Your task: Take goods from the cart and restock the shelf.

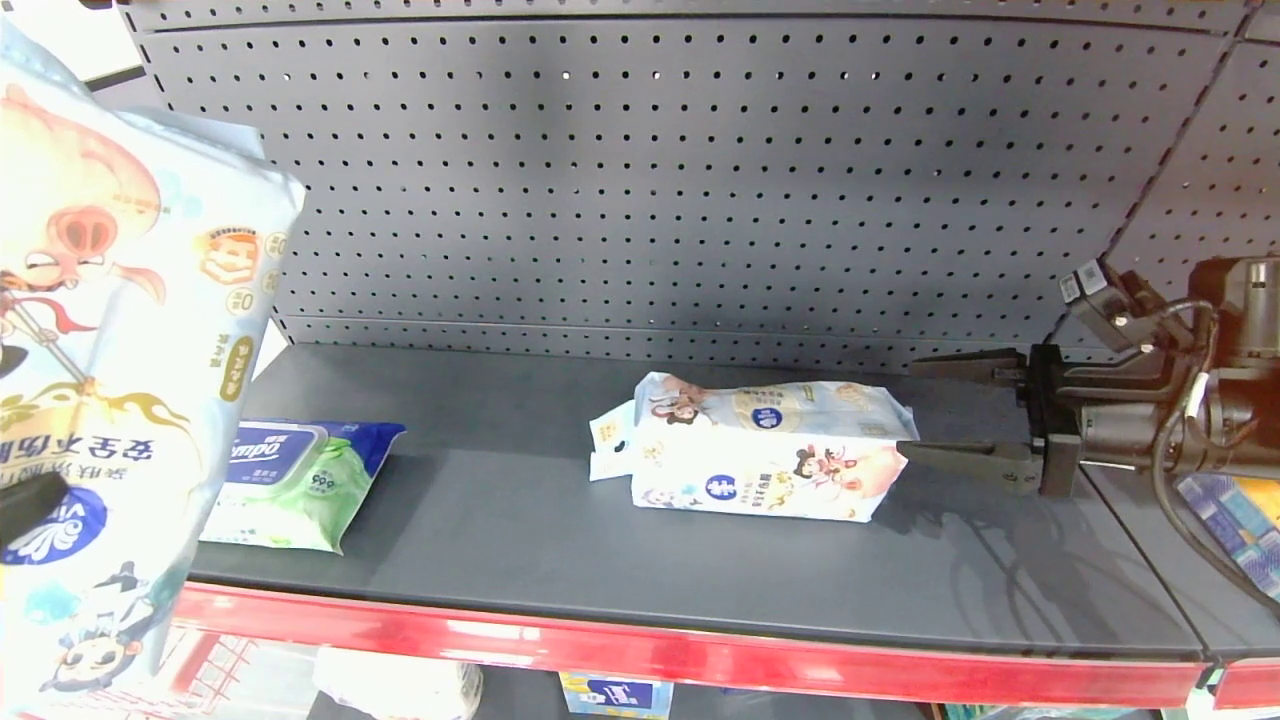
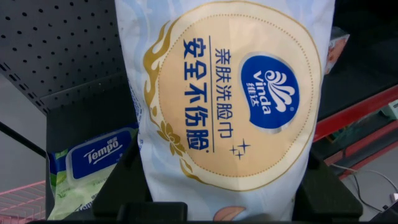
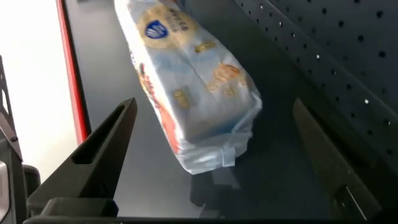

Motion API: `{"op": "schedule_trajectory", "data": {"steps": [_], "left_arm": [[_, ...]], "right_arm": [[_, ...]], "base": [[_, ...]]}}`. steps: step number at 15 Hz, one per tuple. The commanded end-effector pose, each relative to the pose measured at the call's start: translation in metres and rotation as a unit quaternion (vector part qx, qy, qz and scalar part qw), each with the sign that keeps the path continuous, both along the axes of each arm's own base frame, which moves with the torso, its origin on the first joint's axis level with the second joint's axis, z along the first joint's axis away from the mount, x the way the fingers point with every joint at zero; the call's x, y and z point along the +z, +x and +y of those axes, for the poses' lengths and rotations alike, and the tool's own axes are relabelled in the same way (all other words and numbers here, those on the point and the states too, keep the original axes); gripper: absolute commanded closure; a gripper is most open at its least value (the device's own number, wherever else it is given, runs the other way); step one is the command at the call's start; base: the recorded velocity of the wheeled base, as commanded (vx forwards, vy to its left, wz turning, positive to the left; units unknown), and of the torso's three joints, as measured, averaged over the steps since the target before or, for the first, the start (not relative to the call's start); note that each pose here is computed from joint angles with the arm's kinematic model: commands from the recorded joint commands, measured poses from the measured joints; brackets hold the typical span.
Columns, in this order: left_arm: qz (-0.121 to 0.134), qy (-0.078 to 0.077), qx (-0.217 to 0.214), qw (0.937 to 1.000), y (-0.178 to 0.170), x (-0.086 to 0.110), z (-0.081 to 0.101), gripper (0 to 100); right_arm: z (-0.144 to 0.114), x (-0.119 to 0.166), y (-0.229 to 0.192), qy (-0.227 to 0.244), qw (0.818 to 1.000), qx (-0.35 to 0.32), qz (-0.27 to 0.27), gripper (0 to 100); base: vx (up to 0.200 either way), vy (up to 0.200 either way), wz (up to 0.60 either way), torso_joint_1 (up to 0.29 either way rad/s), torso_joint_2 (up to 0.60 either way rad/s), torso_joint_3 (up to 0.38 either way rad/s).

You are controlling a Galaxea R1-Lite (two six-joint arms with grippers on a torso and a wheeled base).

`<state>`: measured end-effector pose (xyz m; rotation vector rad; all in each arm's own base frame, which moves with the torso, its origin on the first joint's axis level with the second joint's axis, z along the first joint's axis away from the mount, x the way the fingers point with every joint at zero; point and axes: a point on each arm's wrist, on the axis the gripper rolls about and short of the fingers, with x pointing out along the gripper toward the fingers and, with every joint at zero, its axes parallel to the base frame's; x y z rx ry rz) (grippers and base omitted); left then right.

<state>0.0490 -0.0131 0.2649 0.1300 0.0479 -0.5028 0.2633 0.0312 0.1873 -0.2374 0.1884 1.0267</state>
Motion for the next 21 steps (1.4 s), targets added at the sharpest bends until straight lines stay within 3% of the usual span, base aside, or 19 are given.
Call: {"op": "schedule_trajectory", "data": {"steps": [1, 11, 13, 21], "left_arm": [[0.001, 0.000, 0.000, 1.0000, 0.001, 0.000, 0.000, 100], [0.002, 0.000, 0.000, 1.0000, 0.002, 0.000, 0.000, 100], [0.006, 0.000, -0.002, 1.0000, 0.004, 0.000, 0.000, 100], [0.003, 0.000, -0.001, 1.0000, 0.004, 0.003, 0.000, 100]], "right_arm": [[-0.004, -0.011, 0.008, 0.005, 1.000, 0.004, 0.020, 0], [0.004, -0.029, 0.020, 0.007, 0.998, 0.033, 0.045, 0], [0.020, -0.030, 0.022, 0.004, 0.997, 0.056, 0.045, 0], [0.039, -0.030, 0.046, -0.005, 0.997, 0.067, 0.035, 0]], "base": [[0.000, 0.000, 0.00, 0.000, 0.00, 0.000], [0.000, 0.000, 0.00, 0.000, 0.00, 0.000], [0.000, 0.000, 0.00, 0.000, 0.00, 0.000], [0.000, 0.000, 0.00, 0.000, 0.00, 0.000]]}}
